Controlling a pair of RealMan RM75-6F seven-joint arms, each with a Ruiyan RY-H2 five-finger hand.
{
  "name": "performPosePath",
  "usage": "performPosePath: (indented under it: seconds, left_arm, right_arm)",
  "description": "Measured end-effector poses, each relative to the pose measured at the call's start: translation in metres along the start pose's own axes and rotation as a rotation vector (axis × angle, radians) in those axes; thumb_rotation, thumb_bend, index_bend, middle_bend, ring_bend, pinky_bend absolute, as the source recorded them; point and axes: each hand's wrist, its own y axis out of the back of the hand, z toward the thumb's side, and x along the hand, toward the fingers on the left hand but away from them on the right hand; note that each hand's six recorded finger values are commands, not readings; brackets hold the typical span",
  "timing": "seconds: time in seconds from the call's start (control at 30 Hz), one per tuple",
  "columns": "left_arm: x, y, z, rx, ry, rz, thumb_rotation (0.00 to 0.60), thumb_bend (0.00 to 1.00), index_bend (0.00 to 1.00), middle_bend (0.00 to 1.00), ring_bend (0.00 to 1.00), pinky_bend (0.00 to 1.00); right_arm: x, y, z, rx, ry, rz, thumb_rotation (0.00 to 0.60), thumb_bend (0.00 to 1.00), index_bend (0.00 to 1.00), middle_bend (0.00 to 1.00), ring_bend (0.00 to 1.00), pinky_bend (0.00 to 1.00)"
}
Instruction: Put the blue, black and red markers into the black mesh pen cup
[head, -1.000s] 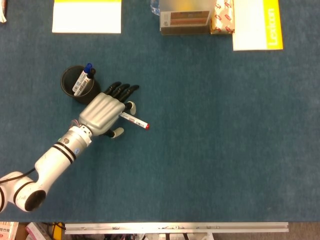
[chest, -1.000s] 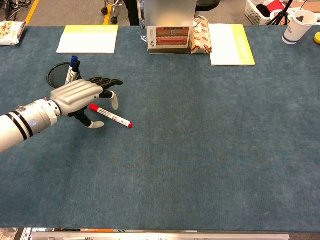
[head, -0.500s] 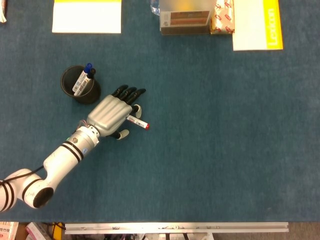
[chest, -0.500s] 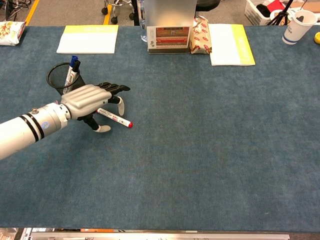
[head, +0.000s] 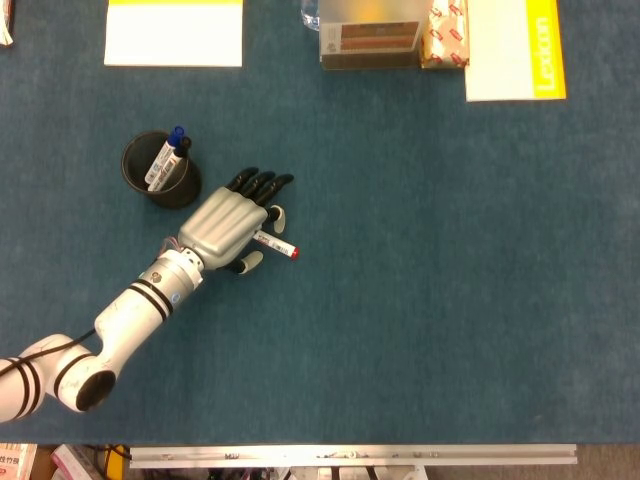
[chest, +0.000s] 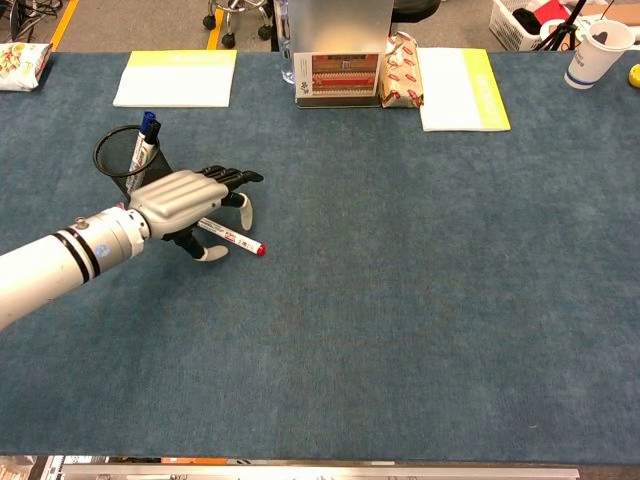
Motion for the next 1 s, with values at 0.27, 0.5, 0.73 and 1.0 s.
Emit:
performPosePath:
  seconds: [0.27, 0.5, 0.73, 1.0]
  left_arm:
    - [0.002, -0.004, -0.003, 0.001, 0.012, -0.009, 0.6, 0.31, 0.4, 0.0, 0.0, 0.03]
    - [0.003, -0.007, -0.004, -0.02, 0.018, -0.007, 0.6, 0.33, 0.41, 0.0, 0.0, 0.03]
    - [0.004, -0.01, -0.005, -0.03, 0.023, -0.009, 0.6, 0.37, 0.41, 0.0, 0.0, 0.03]
    - [0.002, -0.01, -0.007, -0.029, 0.027, -0.008, 0.6, 0.38, 0.42, 0.0, 0.0, 0.03]
  right_arm:
    - [0.0, 0.0, 0.0, 0.0, -0.001, -0.001, 0.6, 0.0, 0.34, 0.33, 0.42, 0.62]
    - [0.0, 0.0, 0.0, 0.0, 0.0, -0.001, 0.6, 0.0, 0.34, 0.33, 0.42, 0.62]
    - [0.0, 0.0, 0.0, 0.0, 0.0, 0.0, 0.6, 0.0, 0.34, 0.33, 0.42, 0.62]
    - [0.0, 0.0, 0.0, 0.001, 0.001, 0.002, 0.6, 0.0, 0.34, 0.33, 0.42, 0.62]
